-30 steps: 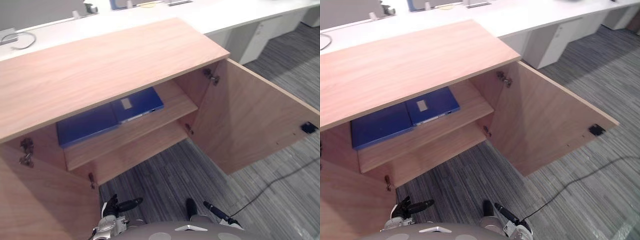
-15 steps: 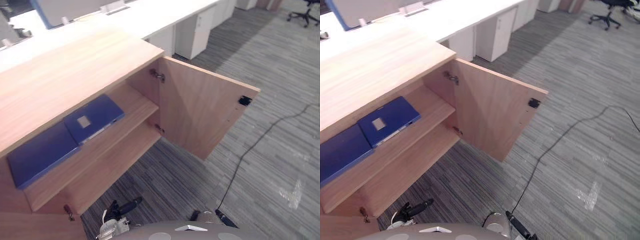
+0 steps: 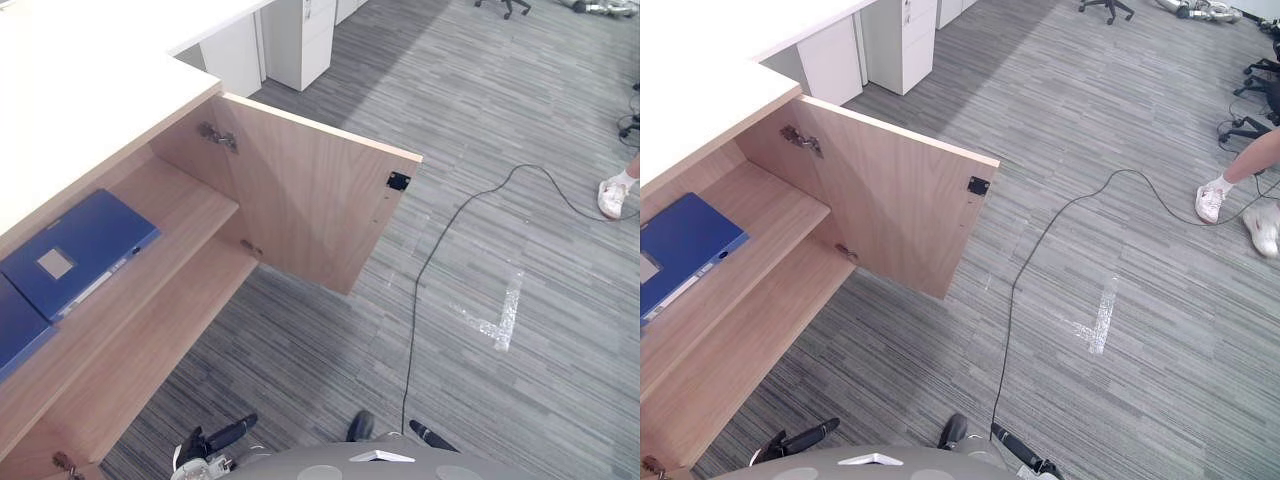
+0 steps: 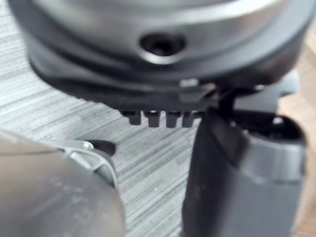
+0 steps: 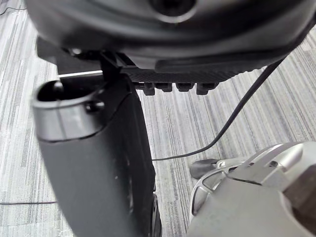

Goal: Walk over to the cabinet, pick up the folder, carry it to the office cabinet, place the folder inside the office cabinet, then close the office cabinet door

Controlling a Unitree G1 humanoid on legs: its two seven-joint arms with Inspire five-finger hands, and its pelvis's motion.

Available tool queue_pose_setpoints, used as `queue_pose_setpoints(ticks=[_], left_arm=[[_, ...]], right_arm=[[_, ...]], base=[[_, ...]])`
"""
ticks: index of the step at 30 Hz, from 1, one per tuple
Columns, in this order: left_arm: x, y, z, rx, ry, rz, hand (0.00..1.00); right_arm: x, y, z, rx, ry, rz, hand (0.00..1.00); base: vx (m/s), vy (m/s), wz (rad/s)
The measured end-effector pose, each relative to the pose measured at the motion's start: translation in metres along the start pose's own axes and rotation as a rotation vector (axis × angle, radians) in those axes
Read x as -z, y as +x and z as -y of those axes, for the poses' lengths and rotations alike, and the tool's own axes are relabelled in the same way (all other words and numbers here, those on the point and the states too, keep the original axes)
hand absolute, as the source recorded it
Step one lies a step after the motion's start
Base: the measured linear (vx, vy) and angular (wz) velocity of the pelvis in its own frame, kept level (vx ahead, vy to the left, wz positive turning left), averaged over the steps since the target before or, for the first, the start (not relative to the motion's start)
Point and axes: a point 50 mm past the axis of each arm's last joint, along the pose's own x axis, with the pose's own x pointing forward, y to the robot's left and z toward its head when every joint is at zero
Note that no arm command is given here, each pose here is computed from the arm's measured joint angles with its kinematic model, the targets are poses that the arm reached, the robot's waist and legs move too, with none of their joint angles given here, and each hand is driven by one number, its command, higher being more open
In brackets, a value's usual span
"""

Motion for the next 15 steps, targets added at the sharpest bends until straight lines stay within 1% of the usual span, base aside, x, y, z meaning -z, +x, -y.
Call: queue_pose_setpoints(ticks=[3, 6, 8, 10, 12, 13, 14, 15], left_arm=[[0.000, 0.000, -0.004, -0.009, -0.013, -0.001, 1.00], [0.005, -0.001, 0.002, 0.011, -0.019, -0.013, 1.00], [0.005, -0.001, -0.012, -0.020, -0.001, -0.005, 1.00], [0.001, 0.000, -0.020, -0.037, 0.011, 0.011, 1.00], [0.000, 0.000, -0.024, -0.045, 0.016, 0.015, 1.00], [0.000, 0.000, -0.024, -0.047, 0.017, 0.014, 1.00], [0.000, 0.000, -0.024, -0.045, 0.018, 0.015, 1.00], [0.000, -0.001, -0.024, -0.043, 0.018, 0.017, 1.00]], right_arm=[[0.005, 0.000, 0.003, 0.025, 0.013, -0.024, 1.00], [-0.005, 0.002, 0.008, 0.047, 0.041, 0.003, 1.00], [0.000, 0.000, -0.001, 0.029, 0.056, -0.017, 1.00], [0.000, 0.000, -0.002, 0.031, 0.094, -0.024, 1.00], [-0.012, 0.002, 0.002, 0.053, 0.160, 0.005, 1.00], [-0.024, 0.003, 0.004, 0.060, 0.186, 0.037, 1.00], [-0.044, 0.003, 0.012, 0.088, 0.210, 0.094, 1.00], [-0.073, 0.000, 0.020, 0.119, 0.217, 0.188, 1.00]], base=[[0.02, 0.078, 0.08], [0.00, 0.244, -0.06], [0.01, 0.227, -0.01], [0.00, 0.167, 0.12], [-0.01, 0.122, 0.09], [0.00, 0.074, 0.05], [-0.01, 0.063, 0.04], [-0.01, 0.063, 0.03]])
